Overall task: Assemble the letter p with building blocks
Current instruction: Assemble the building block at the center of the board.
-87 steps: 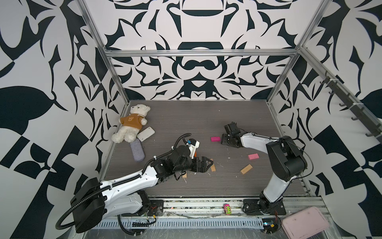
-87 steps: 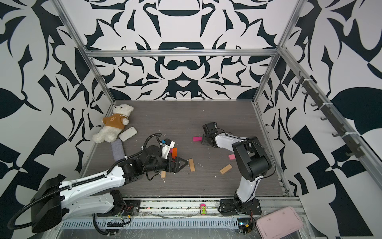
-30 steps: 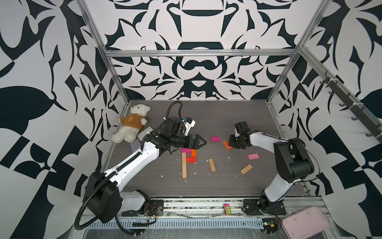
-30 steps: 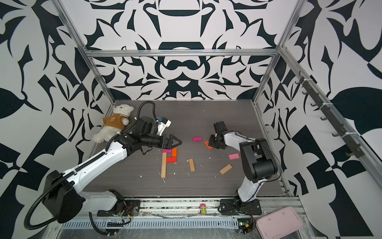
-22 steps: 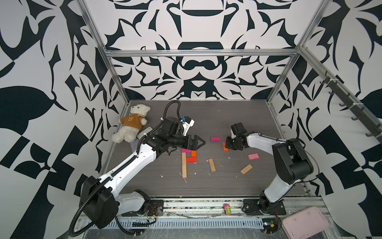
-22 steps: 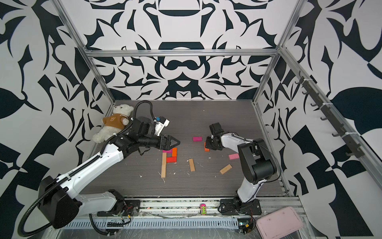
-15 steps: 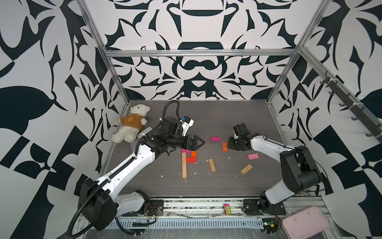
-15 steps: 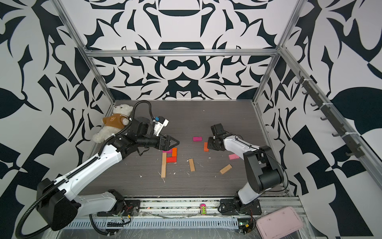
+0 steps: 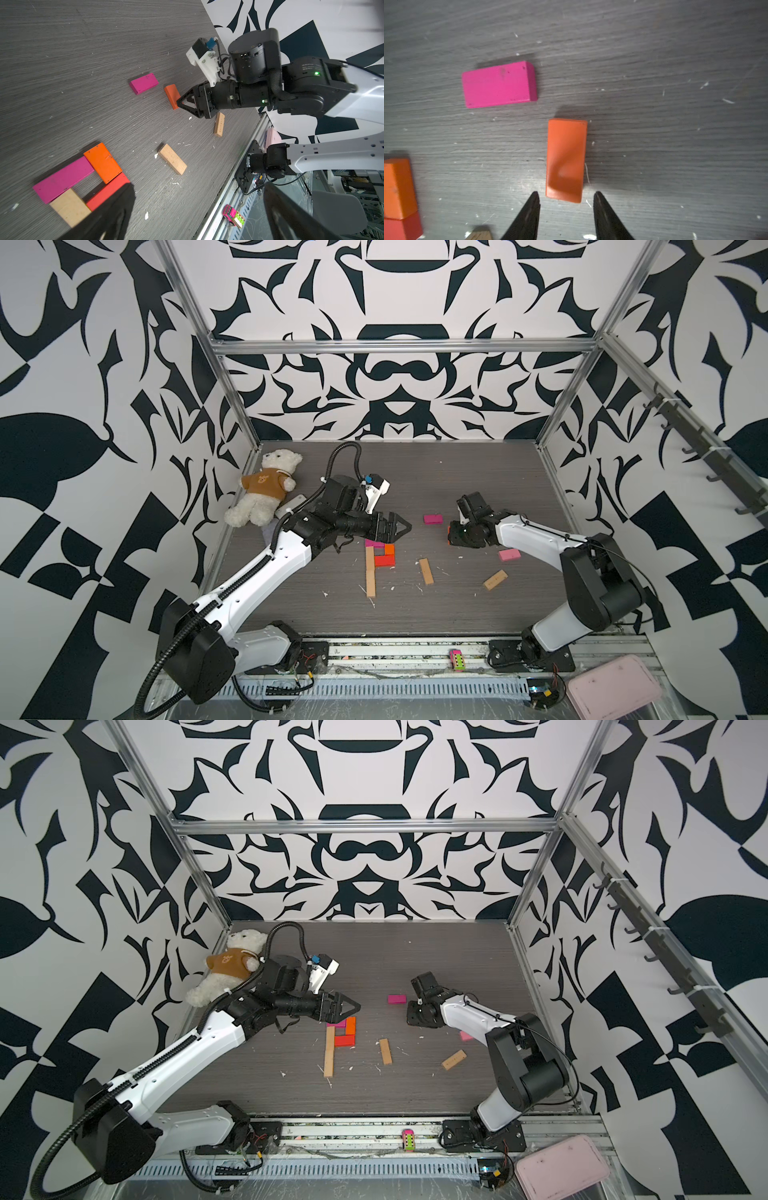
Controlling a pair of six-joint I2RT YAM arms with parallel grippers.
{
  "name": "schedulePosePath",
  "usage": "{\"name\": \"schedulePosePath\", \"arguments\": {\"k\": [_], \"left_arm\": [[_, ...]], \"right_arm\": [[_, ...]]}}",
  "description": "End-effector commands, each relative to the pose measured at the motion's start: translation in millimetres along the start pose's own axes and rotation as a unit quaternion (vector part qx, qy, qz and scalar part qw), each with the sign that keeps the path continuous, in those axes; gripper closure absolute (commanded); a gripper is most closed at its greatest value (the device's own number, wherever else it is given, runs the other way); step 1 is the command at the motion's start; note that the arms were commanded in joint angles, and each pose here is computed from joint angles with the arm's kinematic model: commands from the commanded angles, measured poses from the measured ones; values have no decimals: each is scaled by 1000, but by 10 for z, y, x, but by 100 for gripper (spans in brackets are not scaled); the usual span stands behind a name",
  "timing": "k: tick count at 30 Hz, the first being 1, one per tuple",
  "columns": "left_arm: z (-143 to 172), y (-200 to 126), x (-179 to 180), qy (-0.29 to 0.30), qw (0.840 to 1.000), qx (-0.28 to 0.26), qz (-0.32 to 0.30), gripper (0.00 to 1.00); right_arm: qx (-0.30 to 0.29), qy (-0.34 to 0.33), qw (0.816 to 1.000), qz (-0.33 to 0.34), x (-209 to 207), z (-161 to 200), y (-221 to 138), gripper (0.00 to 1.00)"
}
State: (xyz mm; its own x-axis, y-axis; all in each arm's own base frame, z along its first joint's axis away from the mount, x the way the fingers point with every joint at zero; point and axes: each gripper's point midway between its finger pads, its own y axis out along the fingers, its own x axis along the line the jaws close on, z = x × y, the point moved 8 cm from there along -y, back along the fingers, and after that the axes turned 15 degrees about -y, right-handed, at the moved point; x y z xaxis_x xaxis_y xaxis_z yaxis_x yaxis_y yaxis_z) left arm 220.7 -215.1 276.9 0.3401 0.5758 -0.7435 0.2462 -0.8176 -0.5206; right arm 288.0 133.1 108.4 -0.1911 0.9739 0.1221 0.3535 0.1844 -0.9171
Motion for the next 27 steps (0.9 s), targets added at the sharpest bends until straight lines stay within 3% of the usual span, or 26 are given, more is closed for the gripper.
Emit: {"name": "schedulePosePath", "arguments": {"k": [1, 17, 27], "left_arm": [[56, -31, 5, 4, 1000, 9, 5, 1], [58, -32, 11, 2, 1000, 8, 4, 1], [69, 11, 28, -4, 1000, 19, 8, 1]], "right_arm": [[-7, 0, 1000, 13, 39, -86, 28, 54], [2, -23, 999, 37, 44, -112, 87, 70], [17, -90, 995, 34, 70, -272, 195, 74]]}}
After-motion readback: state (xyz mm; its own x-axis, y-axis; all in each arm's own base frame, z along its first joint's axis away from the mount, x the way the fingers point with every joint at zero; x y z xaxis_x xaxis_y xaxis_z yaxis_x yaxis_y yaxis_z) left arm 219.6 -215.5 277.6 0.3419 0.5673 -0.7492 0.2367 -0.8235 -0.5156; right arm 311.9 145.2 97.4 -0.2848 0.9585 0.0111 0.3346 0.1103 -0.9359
